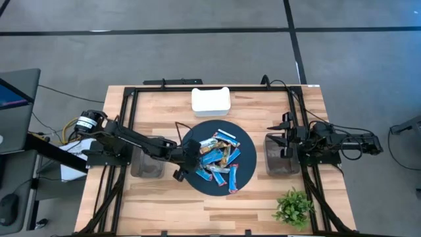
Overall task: Pick and place Granola Bars by type
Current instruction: Put the blue granola bar into the left black bin
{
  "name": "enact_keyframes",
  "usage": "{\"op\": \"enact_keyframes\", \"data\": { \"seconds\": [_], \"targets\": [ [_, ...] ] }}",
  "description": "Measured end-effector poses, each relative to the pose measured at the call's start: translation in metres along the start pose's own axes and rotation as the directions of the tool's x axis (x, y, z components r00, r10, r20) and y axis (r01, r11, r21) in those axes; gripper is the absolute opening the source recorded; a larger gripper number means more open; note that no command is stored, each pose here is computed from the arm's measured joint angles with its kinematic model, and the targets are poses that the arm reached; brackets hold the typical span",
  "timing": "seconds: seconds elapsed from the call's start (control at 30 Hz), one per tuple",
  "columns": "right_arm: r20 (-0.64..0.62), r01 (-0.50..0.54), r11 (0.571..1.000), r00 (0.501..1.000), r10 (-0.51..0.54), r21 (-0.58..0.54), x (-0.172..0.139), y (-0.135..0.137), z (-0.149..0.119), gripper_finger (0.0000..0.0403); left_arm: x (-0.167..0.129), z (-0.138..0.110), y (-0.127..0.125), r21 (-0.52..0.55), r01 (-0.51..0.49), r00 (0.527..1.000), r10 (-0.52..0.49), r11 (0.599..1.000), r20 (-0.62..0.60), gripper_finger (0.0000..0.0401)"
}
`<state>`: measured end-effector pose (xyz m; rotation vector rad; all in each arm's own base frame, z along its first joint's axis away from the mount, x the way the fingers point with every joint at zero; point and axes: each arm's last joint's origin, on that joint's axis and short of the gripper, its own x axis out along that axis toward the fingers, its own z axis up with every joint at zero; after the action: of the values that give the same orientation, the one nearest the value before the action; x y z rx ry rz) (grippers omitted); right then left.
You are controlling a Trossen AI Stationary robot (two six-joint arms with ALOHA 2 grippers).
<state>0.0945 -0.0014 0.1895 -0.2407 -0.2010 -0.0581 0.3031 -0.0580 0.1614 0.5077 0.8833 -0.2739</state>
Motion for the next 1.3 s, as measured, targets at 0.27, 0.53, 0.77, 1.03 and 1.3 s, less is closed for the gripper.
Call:
{"op": "enact_keyframes", "data": {
  "seconds": [0.27, 0.53, 0.77, 1.03, 1.3],
  "targets": [
    [0.000, 0.000, 1.000, 1.000, 0.000, 0.000, 0.0000, 0.0000, 0.0000, 0.0134, 0.0007, -0.0024, 0.0047, -0.009, 0.038, 0.999, -0.038, 0.999, 0.013, 0.0145],
    [0.000, 0.000, 1.000, 1.000, 0.000, 0.000, 0.0000, 0.0000, 0.0000, 0.0134, 0.0010, -0.0035, 0.0070, 0.024, 0.038, 0.999, -0.039, 0.999, 0.012, 0.0099],
    [0.000, 0.000, 1.000, 1.000, 0.000, 0.000, 0.0000, 0.0000, 0.0000, 0.0134, 0.0010, -0.0036, 0.0070, 0.027, 0.037, 0.999, -0.037, 0.999, 0.011, 0.0026],
    [0.000, 0.000, 1.000, 1.000, 0.000, 0.000, 0.0000, 0.0000, 0.0000, 0.0134, 0.0011, -0.0041, 0.0090, 0.051, -0.036, 0.999, 0.037, 0.998, -0.018, 0.0002],
    [0.000, 0.000, 1.000, 1.000, 0.000, 0.000, 0.0000, 0.0000, 0.0000, 0.0134, -0.0007, 0.0034, 0.0087, 0.103, -0.248, 0.967, 0.253, 0.963, -0.035, 0.0000]
  ]
}}
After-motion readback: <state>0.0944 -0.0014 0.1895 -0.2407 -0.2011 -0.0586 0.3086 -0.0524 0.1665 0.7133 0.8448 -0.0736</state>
